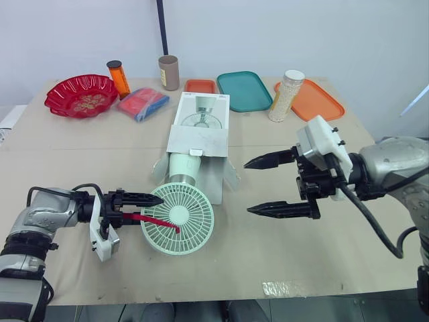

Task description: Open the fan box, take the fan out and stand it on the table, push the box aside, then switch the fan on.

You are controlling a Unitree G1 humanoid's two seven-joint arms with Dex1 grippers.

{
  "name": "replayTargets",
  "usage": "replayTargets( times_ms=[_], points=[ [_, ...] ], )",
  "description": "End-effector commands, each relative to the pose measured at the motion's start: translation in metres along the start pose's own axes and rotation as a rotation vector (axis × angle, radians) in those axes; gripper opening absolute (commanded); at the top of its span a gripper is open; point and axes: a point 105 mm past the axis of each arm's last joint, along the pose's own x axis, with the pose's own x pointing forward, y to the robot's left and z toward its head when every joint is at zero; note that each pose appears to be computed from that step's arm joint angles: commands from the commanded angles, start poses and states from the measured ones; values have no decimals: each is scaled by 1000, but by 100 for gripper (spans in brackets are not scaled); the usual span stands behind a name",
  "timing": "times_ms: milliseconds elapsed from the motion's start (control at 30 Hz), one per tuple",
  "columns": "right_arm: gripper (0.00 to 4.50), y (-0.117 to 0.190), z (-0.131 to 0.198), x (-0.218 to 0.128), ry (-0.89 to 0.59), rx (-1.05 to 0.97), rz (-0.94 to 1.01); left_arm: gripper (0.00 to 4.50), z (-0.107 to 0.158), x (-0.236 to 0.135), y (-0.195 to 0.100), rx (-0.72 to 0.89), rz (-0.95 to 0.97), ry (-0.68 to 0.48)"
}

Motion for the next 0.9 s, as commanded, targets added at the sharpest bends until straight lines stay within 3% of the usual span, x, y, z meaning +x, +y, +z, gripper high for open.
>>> replayTargets(
  times_ms=[33, 433, 600, 900],
  points=[
    [450, 4, 5, -1, -1, -42, 5, 294, -2, 0, 11, 46, 65, 17],
    [450, 1, 13, -7, -16, -23, -27, 294, 24, 0, 34, 79, 212, -78],
    [450, -1, 15, -11, -33, 16, -35, 200, 31, 0, 35, 66, 212, -88],
    [450, -3, 18, -11, -40, 32, -40, 198, 29, 4, 27, 45, 155, -77]
  ],
)
